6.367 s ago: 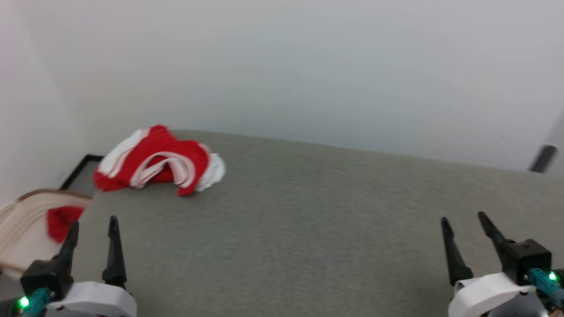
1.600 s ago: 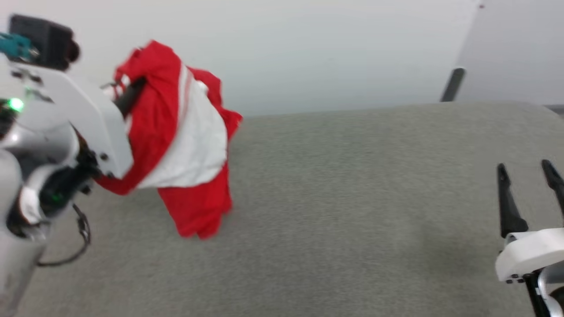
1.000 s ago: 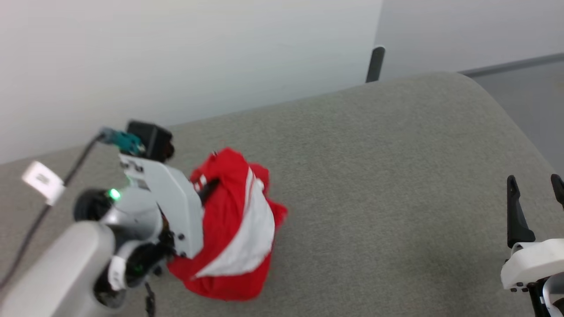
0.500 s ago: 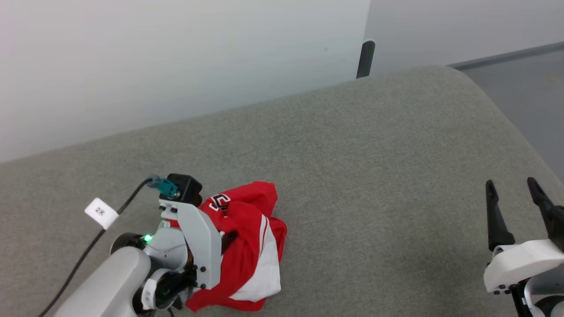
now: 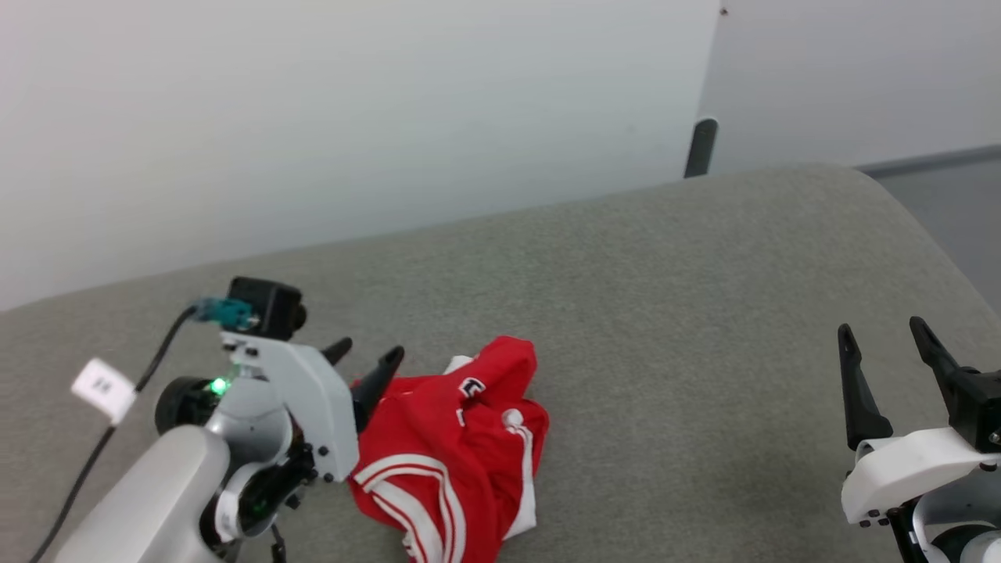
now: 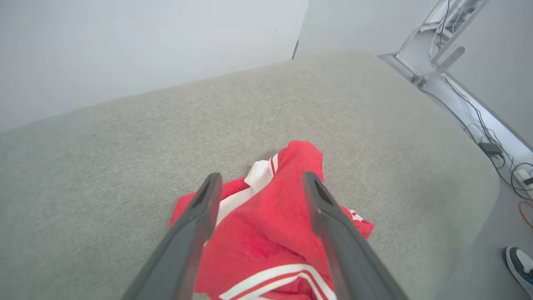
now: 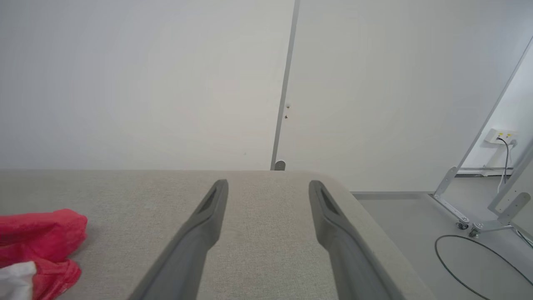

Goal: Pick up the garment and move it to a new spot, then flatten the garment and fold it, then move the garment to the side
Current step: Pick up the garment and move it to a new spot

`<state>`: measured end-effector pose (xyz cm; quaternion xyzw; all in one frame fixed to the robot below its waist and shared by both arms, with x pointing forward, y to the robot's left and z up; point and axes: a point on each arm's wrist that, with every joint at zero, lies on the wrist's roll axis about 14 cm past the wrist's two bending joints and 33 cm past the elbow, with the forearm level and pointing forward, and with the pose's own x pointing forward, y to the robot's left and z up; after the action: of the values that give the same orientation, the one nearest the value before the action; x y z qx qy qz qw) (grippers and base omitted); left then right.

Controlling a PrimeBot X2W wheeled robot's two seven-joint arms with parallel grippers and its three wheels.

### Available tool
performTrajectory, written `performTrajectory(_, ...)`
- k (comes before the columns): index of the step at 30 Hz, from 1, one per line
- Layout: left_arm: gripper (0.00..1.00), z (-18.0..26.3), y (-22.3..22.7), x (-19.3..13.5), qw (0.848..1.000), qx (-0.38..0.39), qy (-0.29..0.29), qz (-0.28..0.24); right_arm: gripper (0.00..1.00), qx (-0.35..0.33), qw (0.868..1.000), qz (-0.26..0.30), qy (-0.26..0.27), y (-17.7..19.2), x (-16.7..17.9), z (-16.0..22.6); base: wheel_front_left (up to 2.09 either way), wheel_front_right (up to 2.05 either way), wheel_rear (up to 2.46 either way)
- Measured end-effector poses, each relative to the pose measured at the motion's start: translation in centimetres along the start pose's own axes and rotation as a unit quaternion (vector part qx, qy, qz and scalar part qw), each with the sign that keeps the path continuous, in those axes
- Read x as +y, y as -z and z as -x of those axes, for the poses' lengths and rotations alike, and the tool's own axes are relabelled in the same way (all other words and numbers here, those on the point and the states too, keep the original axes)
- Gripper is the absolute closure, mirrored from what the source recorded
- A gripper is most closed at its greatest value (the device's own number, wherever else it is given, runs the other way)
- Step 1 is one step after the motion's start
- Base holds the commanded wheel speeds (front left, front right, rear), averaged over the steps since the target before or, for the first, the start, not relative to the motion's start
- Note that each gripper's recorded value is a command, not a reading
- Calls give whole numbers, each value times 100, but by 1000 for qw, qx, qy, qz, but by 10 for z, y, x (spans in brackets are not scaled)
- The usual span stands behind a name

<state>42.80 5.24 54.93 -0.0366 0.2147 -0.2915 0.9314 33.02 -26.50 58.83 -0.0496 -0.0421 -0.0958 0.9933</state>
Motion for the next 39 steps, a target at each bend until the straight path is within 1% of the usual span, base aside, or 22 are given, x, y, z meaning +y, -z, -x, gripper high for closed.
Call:
performTrajectory(3,0,17,-13,11,998,-55,-21,-9,0,-9,1000,-4,-15,-4,9,-2,0,0,0)
performTrajectory(6,0,38,-22,26,993,-106,-46,-16,0,-17,999,-5,-31,-6,18,-4,0,0,0)
performTrajectory(9,0,60,-23,44,986,-147,-84,-6,0,-23,999,-2,-46,-5,24,-3,0,0,0)
performTrajectory(14,0,104,-17,73,968,-205,-147,-3,0,-43,997,4,-59,-11,27,-3,0,0,0)
performTrajectory(20,0,152,-3,92,944,-257,-207,-16,0,-60,996,11,-72,-14,30,-1,0,0,0)
performTrajectory(25,0,182,14,101,927,-285,-244,-18,0,-76,994,11,-76,-18,31,2,0,0,0)
performTrajectory(29,0,197,25,102,919,-297,-260,-14,0,-79,994,14,-74,-17,28,4,0,0,0)
performTrajectory(39,0,215,48,107,913,-297,-278,0,0,-73,996,16,-56,-9,16,11,0,0,0)
